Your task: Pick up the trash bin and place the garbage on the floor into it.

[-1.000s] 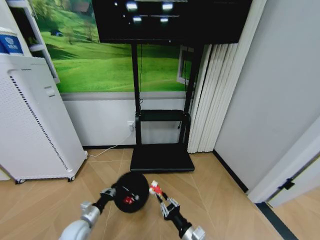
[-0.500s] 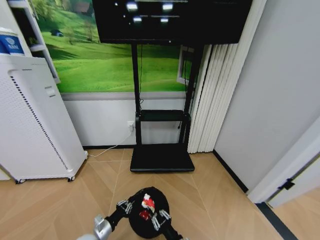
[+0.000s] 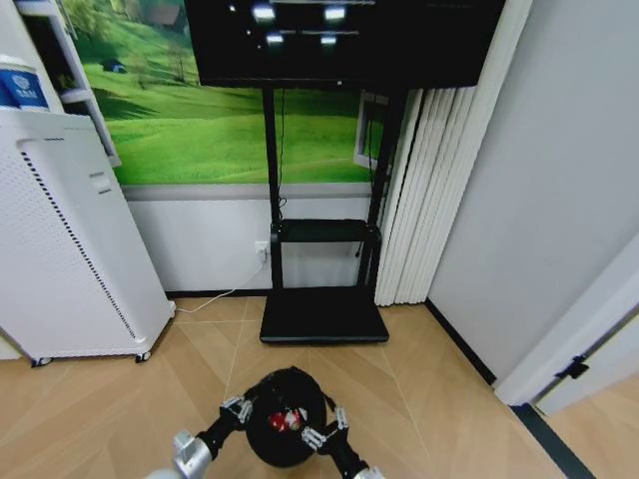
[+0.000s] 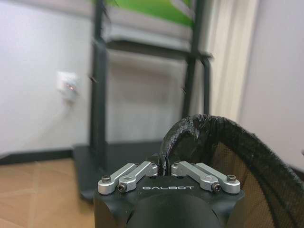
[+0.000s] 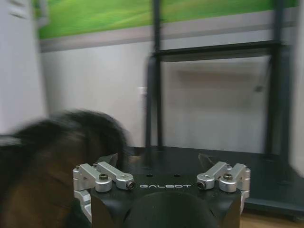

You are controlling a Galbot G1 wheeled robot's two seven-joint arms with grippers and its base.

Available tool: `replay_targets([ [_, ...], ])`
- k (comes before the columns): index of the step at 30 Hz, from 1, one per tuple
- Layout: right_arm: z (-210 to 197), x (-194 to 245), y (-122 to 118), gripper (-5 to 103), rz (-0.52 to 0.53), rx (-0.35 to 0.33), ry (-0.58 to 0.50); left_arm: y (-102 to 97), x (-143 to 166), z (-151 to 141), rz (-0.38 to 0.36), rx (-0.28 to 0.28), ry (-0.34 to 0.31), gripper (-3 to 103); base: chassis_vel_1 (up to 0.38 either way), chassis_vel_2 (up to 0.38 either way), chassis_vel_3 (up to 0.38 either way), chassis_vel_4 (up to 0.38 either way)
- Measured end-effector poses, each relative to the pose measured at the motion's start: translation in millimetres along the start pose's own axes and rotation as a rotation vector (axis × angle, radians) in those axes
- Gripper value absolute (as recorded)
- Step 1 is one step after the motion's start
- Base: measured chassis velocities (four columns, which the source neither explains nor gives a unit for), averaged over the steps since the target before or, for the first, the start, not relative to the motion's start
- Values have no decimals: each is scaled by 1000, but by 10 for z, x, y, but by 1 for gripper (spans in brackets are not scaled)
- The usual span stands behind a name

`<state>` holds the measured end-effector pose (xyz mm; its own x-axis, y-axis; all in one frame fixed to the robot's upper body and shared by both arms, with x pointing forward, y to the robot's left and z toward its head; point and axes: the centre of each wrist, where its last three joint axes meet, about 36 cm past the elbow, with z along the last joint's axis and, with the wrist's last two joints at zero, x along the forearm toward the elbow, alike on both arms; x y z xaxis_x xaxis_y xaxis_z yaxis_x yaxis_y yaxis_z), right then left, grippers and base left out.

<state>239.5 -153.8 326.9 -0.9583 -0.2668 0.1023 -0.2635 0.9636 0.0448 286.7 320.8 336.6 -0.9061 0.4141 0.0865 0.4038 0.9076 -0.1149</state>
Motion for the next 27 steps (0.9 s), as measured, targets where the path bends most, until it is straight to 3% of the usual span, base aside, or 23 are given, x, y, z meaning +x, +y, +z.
replay_targets([
  [3,-39,-64,-103,98,68,-7,-9,8,102,-131,-36,8,-32,7,0,0,0,0],
  [5,-154,-282,-414,100,239,-40,-25,106,347,-374,-163,-15,-75,7,0,0,0,0],
  [6,-154,-282,-414,100,239,-40,-25,106,347,-374,-163,-15,-75,7,0,0,0,0],
  [8,-221,-446,-691,100,355,-58,-40,178,504,-531,-296,-22,-86,7,0,0,0,0],
  [9,-247,-479,-836,100,415,-75,-46,192,541,-617,-363,4,-92,7,0,0,0,0],
  [10,-247,-479,-836,100,415,-75,-46,192,541,-617,-363,4,-92,7,0,0,0,0],
  [13,-342,-449,-1203,100,567,-138,-61,202,696,-879,-534,161,-62,7,0,0,0,0],
  [14,-342,-449,-1203,100,567,-138,-61,202,696,-879,-534,161,-62,7,0,0,0,0],
  [16,-391,-533,-1299,100,600,-157,-54,238,985,-982,-687,244,-35,7,0,0,0,0],
  [17,-391,-533,-1299,100,600,-157,-54,238,985,-982,-687,244,-35,7,0,0,0,0],
  [19,-421,-624,-1324,100,629,-188,-16,313,1341,-1033,-827,308,-40,7,0,0,0,0],
  [20,-421,-624,-1324,100,629,-188,-16,313,1341,-1033,-827,308,-40,7,0,0,0,0],
  [22,-404,-712,-1303,100,636,-209,31,417,1823,-1031,-938,373,-47,7,0,0,0,0],
  [25,-386,-733,-1293,100,633,-209,44,470,1993,-984,-967,380,-49,7,0,0,0,0],
  [27,-343,-778,-1263,100,626,-211,61,570,2294,-897,-1033,389,-45,7,0,0,0,0],
])
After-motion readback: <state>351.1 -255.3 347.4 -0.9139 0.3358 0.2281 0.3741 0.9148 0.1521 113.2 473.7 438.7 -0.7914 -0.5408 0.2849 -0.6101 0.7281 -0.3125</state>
